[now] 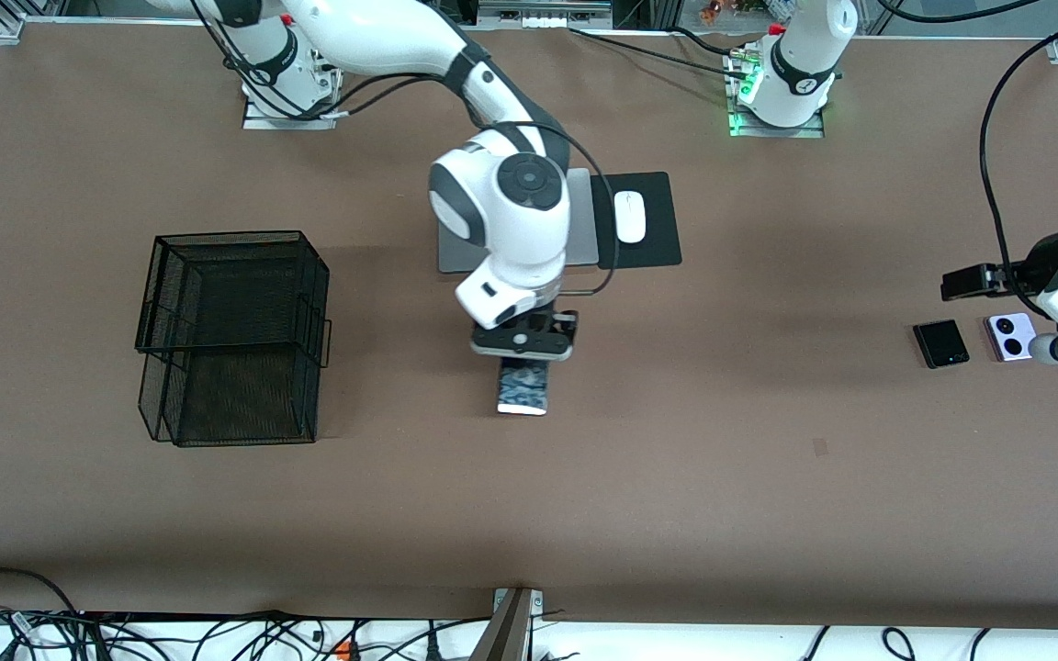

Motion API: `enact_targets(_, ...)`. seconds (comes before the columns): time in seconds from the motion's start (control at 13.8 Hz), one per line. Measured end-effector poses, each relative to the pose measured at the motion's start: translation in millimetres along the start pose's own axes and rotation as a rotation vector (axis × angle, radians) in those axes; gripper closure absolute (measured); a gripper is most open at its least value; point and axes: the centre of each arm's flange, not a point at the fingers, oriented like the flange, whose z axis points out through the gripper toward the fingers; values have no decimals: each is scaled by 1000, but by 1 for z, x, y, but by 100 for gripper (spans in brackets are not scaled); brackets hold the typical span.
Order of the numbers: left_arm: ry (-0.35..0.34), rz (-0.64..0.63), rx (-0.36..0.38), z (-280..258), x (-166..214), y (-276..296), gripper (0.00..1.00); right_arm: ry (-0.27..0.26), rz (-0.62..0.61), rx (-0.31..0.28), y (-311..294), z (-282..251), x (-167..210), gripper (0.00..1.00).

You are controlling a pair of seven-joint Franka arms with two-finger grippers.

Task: Place phones with both arms
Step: 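Carry the phone to the basket while the left gripper grabs the flip phone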

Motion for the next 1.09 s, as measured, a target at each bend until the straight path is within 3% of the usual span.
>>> enact_targets(0.22,-74,-76,-3,30,8,-49,0,-41,-40,-51,73,-12,20,20)
enact_targets(0.43,-106,-98,35,103,51,-104,0,-81,-77,-67,149,-40,24,20)
enact_targets(0.72,-82,-69,16,226,107,-143,0,-147,-101,-45,263,-71,12,20)
enact_targets(0.87,-35,-74,5,274,110,-160,0,-185,-89,-18,319,-77,0,20)
enact_targets(1.09,-31,-87,-16,335,95,-174,0,-240,-56,32,386,-67,-27,20)
